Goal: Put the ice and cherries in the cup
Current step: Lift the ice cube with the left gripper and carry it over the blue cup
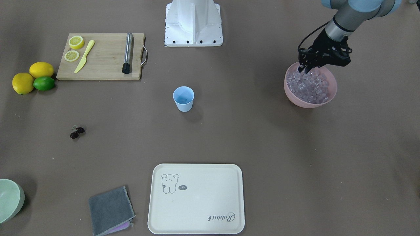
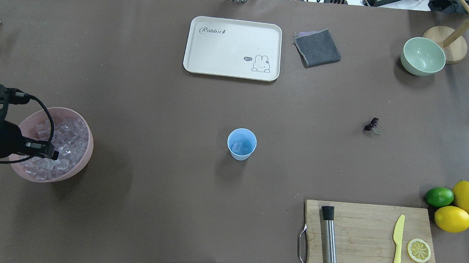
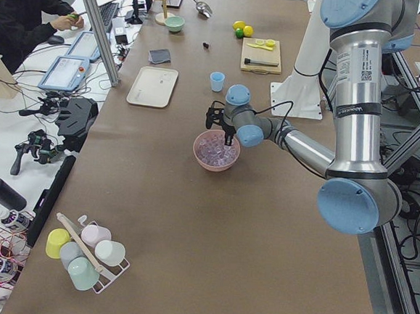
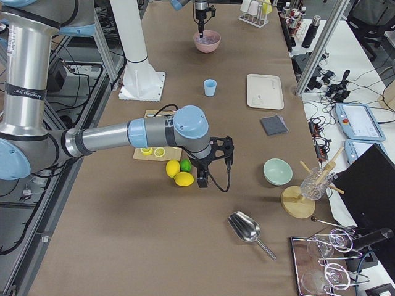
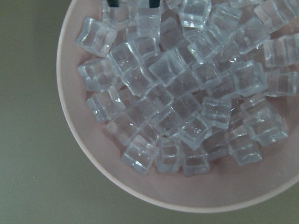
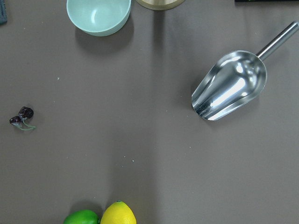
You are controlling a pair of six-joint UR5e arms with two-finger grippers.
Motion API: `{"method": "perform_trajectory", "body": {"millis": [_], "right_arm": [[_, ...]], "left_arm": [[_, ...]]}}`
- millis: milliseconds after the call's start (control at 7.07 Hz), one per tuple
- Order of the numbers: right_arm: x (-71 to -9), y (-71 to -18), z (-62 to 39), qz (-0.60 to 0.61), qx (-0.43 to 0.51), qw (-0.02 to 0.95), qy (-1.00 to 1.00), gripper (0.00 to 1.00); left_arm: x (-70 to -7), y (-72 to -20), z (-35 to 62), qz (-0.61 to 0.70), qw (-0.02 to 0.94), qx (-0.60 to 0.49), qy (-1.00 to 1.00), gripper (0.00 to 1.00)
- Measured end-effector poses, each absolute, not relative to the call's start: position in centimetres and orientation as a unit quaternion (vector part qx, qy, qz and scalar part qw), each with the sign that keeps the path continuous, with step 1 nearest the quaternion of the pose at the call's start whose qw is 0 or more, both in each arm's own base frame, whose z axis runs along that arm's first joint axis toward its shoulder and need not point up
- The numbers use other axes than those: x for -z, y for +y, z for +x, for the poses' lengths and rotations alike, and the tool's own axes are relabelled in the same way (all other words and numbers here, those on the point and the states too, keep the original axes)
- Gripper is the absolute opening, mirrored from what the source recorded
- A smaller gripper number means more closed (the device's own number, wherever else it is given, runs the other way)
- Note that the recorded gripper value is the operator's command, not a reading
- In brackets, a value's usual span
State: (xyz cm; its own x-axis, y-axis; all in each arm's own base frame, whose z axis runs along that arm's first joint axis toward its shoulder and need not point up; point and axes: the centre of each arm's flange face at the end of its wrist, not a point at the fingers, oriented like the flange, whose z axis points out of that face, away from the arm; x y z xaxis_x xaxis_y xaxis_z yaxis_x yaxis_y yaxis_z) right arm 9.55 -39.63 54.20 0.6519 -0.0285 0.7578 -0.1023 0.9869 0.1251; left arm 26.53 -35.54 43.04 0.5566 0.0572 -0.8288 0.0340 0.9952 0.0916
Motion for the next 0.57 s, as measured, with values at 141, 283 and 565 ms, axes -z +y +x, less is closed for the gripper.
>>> {"method": "perform_trajectory", "body": {"millis": [141, 283, 565], "right_arm": [[-54.2, -39.6, 9.6, 0.079, -0.02, 0.905, -0.417, 1.0], [-54.2, -39.6, 9.5, 0.078, -0.02, 0.905, -0.417, 1.0], [-54.4, -39.5, 9.5, 0.077, -0.019, 0.905, -0.418, 1.0]], "left_arm": [[-42.6, -36.9, 24.5, 0.058, 0.877, 0.003, 0.477, 0.0], [-41.0, -38.6, 23.2, 0.075, 0.868, 0.01, 0.491, 0.0], [-34.4, -42.4, 24.1, 0.113, 0.842, 0.006, 0.528, 0.0]]}}
